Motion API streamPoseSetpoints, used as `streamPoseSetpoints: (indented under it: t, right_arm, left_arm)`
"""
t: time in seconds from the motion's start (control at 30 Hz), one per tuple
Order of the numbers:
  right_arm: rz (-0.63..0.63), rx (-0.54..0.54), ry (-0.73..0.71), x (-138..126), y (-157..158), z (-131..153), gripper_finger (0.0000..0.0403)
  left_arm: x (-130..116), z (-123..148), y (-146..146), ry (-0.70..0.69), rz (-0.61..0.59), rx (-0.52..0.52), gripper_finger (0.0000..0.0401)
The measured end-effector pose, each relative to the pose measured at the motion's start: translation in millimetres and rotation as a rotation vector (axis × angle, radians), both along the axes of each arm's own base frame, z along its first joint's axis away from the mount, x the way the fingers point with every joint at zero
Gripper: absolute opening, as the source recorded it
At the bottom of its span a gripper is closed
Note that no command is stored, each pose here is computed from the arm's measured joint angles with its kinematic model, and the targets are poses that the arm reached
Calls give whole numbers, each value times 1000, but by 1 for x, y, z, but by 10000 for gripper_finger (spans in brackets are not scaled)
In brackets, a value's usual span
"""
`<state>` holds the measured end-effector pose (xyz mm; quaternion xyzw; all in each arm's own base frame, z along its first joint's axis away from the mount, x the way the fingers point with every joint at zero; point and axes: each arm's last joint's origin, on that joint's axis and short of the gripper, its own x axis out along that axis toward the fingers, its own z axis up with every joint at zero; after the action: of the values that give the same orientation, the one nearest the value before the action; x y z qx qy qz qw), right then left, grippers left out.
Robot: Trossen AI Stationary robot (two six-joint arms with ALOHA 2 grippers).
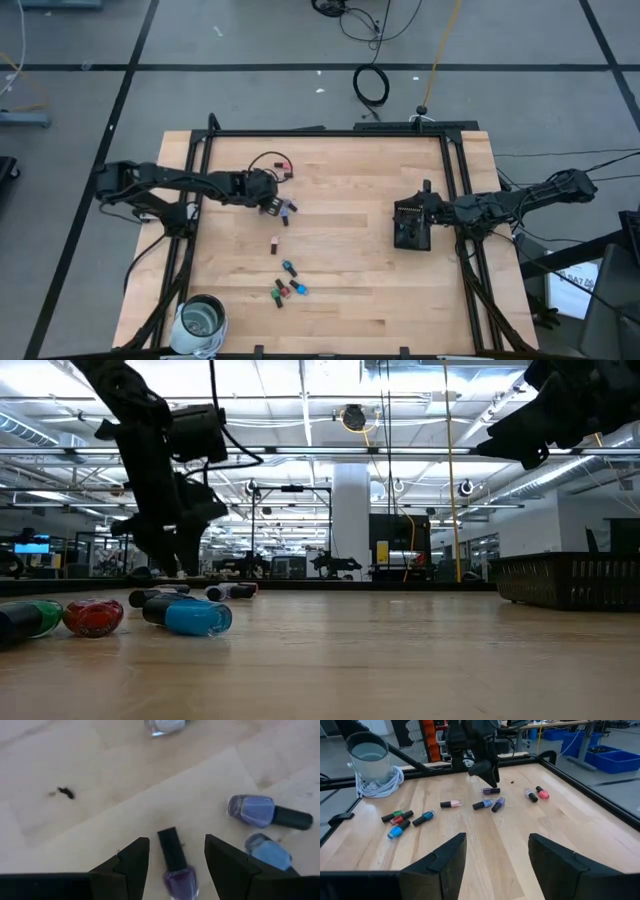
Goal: Pick & Place Nail Polish
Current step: Put the purple nail polish into the black basket
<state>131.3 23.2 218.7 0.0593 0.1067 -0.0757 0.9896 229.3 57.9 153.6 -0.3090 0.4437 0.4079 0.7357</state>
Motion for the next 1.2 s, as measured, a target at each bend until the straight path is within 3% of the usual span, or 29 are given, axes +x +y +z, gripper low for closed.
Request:
streamPoseSetpoints:
  t: [0.57, 1.03, 1.2]
  right_arm:
    - [-2, 10, -1, 0, 0, 0, 201]
    - [-5, 24, -3, 0, 0, 0, 201]
    - [-5, 23, -3, 0, 0, 0, 201]
  left_arm:
    - [4, -29, 10, 98, 76, -64, 186]
    - [2, -30, 9, 101, 111, -130, 185]
    - [0, -31, 9, 111, 109, -147, 145]
